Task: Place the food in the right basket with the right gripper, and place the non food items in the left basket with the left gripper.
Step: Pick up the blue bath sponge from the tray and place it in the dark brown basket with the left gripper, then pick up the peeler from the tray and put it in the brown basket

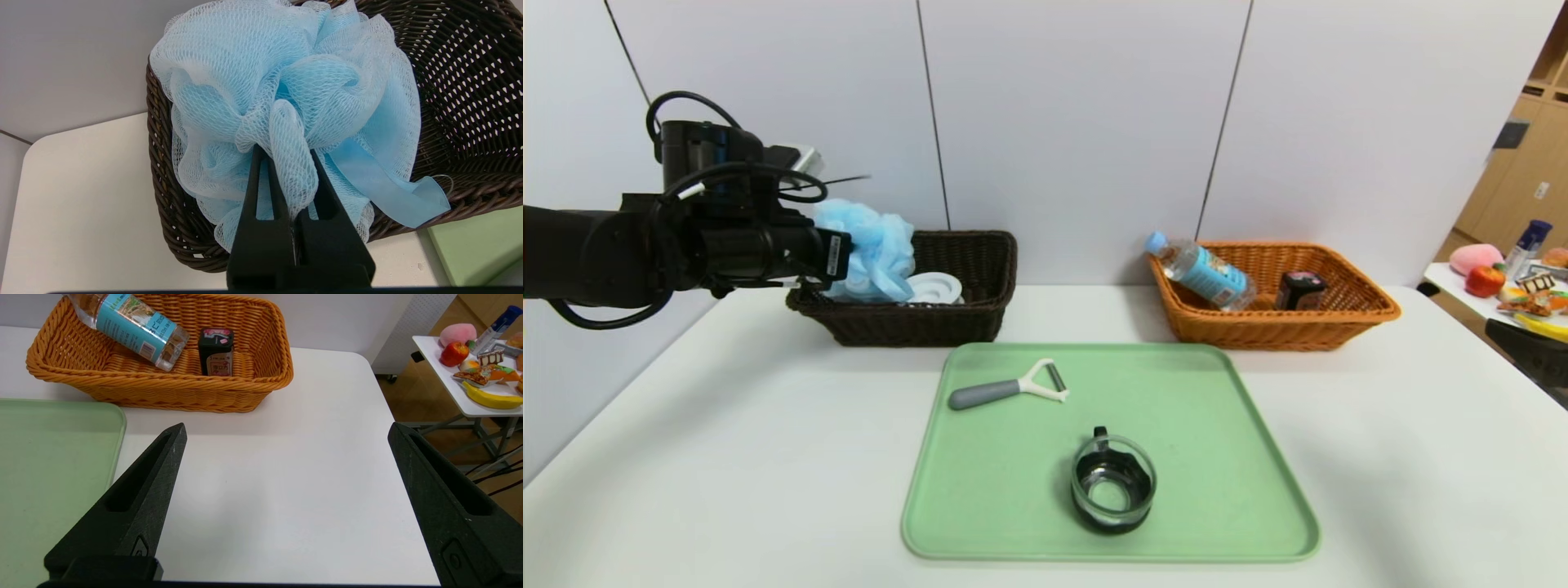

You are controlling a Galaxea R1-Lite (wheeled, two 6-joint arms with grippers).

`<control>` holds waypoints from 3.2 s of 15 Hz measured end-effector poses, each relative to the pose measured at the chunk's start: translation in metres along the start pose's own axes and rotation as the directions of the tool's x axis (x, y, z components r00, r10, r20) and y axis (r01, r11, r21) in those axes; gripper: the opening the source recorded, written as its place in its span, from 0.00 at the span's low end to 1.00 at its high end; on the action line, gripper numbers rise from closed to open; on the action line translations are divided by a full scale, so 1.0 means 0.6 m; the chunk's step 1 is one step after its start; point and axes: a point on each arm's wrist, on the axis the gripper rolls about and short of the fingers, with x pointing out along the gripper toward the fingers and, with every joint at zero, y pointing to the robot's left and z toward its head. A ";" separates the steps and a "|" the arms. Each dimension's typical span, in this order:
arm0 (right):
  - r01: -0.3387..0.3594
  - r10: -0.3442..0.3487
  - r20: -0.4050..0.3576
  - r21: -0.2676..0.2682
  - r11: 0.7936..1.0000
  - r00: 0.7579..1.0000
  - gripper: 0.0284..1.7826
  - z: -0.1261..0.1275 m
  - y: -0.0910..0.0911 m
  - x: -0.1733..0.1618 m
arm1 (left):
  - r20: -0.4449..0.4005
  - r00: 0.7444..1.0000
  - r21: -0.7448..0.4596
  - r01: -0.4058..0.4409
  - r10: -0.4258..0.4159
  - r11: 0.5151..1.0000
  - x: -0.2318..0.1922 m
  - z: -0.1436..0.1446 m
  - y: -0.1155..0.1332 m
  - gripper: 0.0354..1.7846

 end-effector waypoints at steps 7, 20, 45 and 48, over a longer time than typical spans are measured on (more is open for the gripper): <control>-0.002 0.002 -0.013 0.002 1.000 1.000 0.95 -0.002 0.000 0.005 | 0.024 1.000 0.002 -0.005 0.005 1.000 0.009 0.000 0.001 0.62; -0.005 0.005 -0.041 0.001 1.000 0.999 0.95 -0.015 0.003 0.008 | 0.099 0.906 0.315 0.363 -0.411 0.877 -0.120 -0.023 -0.189 0.89; -0.017 0.017 -0.097 -0.001 1.000 0.995 0.95 -0.052 0.008 -0.004 | -0.467 0.776 0.489 0.626 -0.423 0.608 0.088 -0.108 -0.301 0.94; -0.035 0.034 -0.103 -0.001 0.999 0.994 0.95 -0.056 0.010 -0.004 | -0.476 0.773 0.482 0.628 -0.419 0.611 0.099 -0.114 -0.302 0.94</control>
